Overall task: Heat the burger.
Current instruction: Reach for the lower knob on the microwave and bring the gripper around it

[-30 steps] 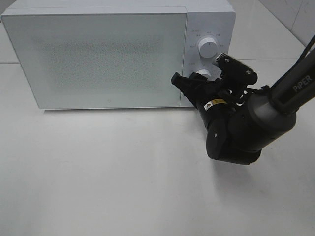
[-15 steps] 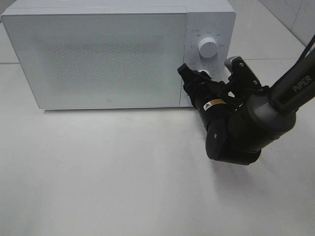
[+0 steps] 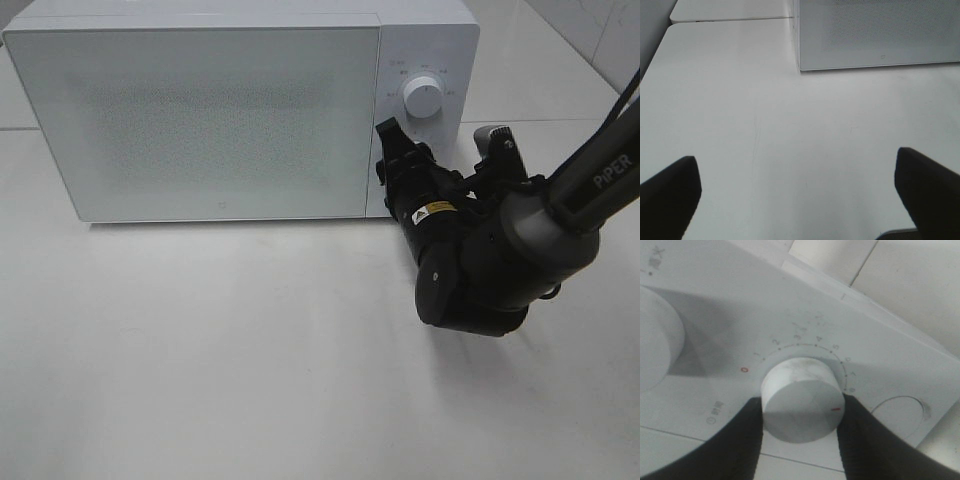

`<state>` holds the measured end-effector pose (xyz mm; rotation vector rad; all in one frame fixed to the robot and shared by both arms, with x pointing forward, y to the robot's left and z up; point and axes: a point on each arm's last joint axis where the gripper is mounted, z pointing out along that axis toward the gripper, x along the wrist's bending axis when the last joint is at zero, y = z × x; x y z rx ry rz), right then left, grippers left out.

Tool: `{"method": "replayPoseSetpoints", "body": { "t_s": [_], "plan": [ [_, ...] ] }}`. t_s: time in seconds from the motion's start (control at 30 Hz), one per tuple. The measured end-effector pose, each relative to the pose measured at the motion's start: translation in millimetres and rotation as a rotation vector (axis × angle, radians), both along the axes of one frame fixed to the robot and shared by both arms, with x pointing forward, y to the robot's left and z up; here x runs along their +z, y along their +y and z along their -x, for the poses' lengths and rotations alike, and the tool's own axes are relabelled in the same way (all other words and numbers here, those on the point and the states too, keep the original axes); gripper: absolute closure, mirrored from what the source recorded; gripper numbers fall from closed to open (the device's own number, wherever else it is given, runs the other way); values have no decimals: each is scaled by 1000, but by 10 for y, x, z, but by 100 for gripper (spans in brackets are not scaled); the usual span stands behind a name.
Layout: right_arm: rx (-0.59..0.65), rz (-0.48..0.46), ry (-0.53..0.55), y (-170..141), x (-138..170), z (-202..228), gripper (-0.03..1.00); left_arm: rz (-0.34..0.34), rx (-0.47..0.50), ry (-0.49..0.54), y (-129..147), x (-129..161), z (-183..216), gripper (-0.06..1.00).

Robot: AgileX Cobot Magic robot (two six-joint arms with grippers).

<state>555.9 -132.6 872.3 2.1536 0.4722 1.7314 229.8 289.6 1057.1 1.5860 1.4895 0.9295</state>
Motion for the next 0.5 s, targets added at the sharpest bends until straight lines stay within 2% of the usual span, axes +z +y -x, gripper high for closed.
{"method": "replayPoseSetpoints", "body": {
  "t_s": [0.07,0.2,0.27,0.5],
  "plan": [
    [-18,-59,-5,-1,2,0,53,0,0,0,0,0,0,-3],
    [-32,-98,-6,7,3,5,53,0,0,0,0,0,0,-3],
    [-54,-155,-12,10,13,0,53,0,0,0,0,0,0,-3],
    [-88,-247,-19,7,19,1,53,0,0,0,0,0,0,-3]
  ]
}}
